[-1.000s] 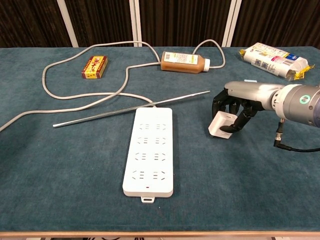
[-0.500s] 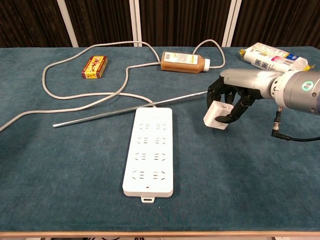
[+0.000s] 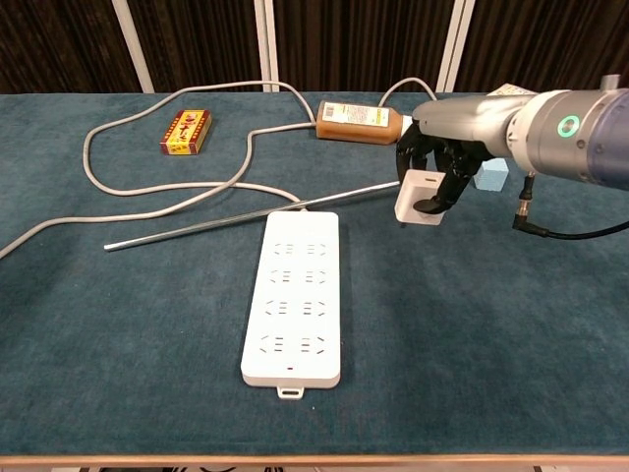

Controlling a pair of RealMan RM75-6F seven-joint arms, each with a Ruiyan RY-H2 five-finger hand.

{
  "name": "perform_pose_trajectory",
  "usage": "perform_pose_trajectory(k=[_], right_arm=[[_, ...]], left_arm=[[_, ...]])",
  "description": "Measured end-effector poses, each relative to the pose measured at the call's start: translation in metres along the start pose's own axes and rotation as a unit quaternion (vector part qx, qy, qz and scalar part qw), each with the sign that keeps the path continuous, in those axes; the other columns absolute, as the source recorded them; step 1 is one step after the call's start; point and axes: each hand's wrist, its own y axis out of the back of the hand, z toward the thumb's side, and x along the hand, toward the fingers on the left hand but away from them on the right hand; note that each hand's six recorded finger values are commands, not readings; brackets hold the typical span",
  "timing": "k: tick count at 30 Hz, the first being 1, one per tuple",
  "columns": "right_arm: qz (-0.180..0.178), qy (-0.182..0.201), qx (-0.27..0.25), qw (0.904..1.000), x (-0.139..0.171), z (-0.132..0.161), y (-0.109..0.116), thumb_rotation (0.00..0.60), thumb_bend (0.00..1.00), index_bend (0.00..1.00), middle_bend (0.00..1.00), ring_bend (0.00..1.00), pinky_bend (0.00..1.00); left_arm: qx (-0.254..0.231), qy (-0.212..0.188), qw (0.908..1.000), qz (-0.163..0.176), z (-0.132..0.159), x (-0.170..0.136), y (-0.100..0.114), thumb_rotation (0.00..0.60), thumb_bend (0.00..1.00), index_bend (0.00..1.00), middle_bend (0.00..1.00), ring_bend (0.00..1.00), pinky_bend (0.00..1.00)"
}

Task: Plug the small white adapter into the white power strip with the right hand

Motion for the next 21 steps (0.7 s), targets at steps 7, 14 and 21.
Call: perform_pose_trajectory(k=[7,14,21], right_arm=[[0.021,-0.04,0.003,0.999,0.001,0.029,0.005,0.6,0.51,0.64,0.53,0.55,0.33],[0.035,-0.03,-0.025,0.9986,0.001,0.064,0.003,0.6,0.51,0.65,0.53,0.55,0.33],[0.028,-0.025,-0.043,0.9984,-0.002,0.074,0.001,0.6,0.51,0.65,0.53,0.56,0.33]], left_arm=[[-0.003,0.001,1.0,-0.004,-0.002,0.002,0.0,0.6,0.09,0.19,0.0,0.0,0.0],[-0.006,0.003,1.0,-0.002,-0.004,0.002,0.002,0.6,0.09,0.19,0.0,0.0,0.0],[-0.007,0.003,1.0,-0.003,-0.004,0.002,0.002,0.6,0.09,0.2,0.0,0.0,0.0]])
